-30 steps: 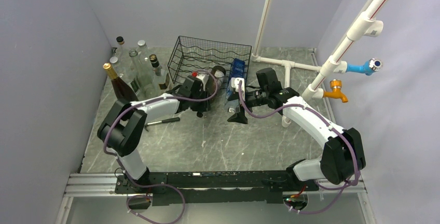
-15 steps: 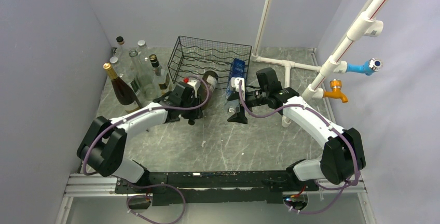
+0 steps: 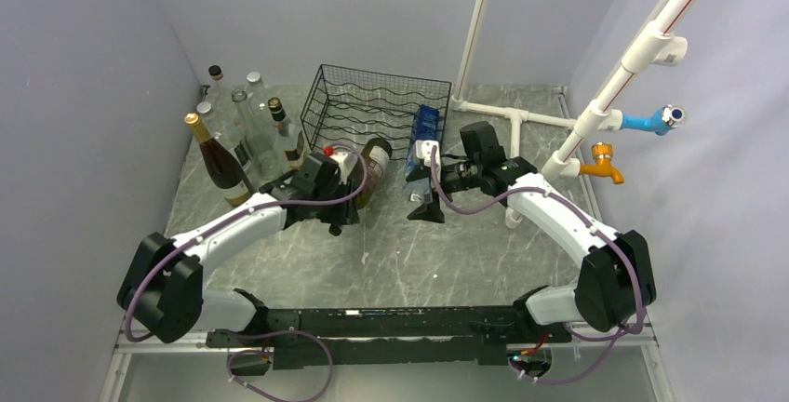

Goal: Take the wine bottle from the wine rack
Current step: Pick up the wine bottle from the wine rack.

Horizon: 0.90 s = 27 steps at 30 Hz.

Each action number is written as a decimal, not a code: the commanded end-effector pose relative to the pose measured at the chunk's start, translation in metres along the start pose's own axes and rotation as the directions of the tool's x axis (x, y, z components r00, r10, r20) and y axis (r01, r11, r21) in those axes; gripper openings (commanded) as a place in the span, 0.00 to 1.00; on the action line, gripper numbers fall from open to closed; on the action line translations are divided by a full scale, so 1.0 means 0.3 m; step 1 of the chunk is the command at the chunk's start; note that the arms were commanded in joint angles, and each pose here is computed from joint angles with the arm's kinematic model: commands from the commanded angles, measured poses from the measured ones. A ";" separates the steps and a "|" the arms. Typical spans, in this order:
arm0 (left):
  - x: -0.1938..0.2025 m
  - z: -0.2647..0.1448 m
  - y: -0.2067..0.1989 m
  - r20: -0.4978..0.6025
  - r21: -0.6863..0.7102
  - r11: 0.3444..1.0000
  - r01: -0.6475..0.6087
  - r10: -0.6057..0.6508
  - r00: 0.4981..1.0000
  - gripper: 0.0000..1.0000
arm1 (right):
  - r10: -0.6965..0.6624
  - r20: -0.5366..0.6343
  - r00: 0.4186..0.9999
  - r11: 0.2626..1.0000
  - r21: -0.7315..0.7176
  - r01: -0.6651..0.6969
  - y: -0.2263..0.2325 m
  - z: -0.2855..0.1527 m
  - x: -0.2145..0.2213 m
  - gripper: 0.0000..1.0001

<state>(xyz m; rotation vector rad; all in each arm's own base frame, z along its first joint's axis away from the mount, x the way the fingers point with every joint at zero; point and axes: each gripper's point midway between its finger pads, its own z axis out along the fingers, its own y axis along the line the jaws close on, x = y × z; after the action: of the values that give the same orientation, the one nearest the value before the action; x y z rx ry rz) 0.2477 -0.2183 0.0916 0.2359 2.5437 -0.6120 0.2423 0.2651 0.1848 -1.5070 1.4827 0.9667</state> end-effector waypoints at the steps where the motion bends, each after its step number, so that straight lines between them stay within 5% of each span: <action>1: -0.093 -0.103 -0.111 0.130 0.137 0.987 -0.081 0.063 0.989 0.00 | -0.106 0.072 0.992 0.994 -0.029 0.108 0.030 -0.019 -0.061 1.00; 27: 0.215 -0.317 -0.218 -0.182 0.351 0.936 -0.009 0.077 0.980 0.00 | -0.435 0.093 0.896 0.892 -0.090 0.442 0.170 0.059 -0.023 1.00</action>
<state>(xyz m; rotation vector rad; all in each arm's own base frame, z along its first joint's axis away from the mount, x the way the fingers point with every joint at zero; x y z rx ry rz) 0.1384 -0.2073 0.1220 0.3913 2.7129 -0.8906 0.1990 0.2735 0.1810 -1.6968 1.1274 0.8986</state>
